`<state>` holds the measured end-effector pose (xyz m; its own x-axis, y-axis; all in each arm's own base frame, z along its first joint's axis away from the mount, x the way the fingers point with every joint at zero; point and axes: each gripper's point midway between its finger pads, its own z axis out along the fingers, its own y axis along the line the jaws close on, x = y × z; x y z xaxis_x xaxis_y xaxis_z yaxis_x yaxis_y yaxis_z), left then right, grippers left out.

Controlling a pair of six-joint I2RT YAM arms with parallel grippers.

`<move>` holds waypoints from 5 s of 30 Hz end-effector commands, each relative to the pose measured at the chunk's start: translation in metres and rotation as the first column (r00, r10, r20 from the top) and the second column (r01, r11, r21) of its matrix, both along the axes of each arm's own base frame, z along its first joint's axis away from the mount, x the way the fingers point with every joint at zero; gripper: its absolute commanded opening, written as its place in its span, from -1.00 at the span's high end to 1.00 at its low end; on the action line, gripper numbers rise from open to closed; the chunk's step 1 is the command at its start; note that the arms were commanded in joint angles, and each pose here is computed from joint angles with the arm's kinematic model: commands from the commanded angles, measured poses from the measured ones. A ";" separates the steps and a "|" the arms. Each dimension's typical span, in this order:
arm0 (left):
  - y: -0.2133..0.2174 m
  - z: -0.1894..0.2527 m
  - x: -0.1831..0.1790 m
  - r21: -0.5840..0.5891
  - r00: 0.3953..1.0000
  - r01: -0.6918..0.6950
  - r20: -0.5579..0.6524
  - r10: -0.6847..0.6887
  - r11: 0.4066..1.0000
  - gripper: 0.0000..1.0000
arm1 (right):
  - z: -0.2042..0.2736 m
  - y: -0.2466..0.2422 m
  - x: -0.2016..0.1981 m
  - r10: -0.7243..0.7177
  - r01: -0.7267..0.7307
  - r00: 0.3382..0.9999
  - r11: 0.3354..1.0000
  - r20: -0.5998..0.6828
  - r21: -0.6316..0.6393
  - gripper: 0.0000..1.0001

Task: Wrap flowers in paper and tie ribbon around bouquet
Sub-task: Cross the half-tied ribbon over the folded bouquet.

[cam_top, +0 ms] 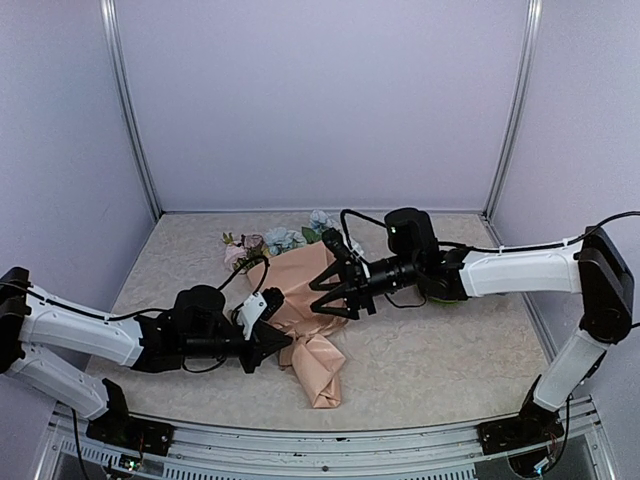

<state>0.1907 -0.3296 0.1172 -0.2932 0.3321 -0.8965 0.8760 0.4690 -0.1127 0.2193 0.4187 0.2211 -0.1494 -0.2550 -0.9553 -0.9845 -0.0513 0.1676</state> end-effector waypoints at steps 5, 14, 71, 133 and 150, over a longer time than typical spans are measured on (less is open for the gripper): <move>0.000 0.012 0.002 -0.040 1.000 0.008 0.002 -0.008 0.999 1.00 | -0.048 0.031 -0.032 0.178 -0.169 0.962 0.984 0.209 -0.060 -0.20; 0.001 0.013 0.005 -0.035 1.000 0.009 0.002 -0.009 0.999 1.00 | -0.082 0.048 -0.022 0.215 -0.190 0.962 0.970 0.169 -0.153 0.19; 0.093 0.029 0.076 0.065 0.803 -0.556 -0.216 0.556 0.829 1.00 | -0.075 0.047 0.002 0.048 -0.050 0.999 0.989 -0.013 -0.138 1.00; -0.057 0.094 0.023 -0.132 0.997 0.070 0.027 -0.067 0.989 -0.76 | -0.069 0.032 0.027 0.035 -0.051 0.993 0.989 -0.113 -0.141 1.00; 0.013 0.057 0.051 -0.219 0.998 -0.042 -0.064 0.028 0.975 -0.97 | -0.055 0.033 0.011 0.110 -0.113 0.993 0.990 -0.036 -0.088 1.00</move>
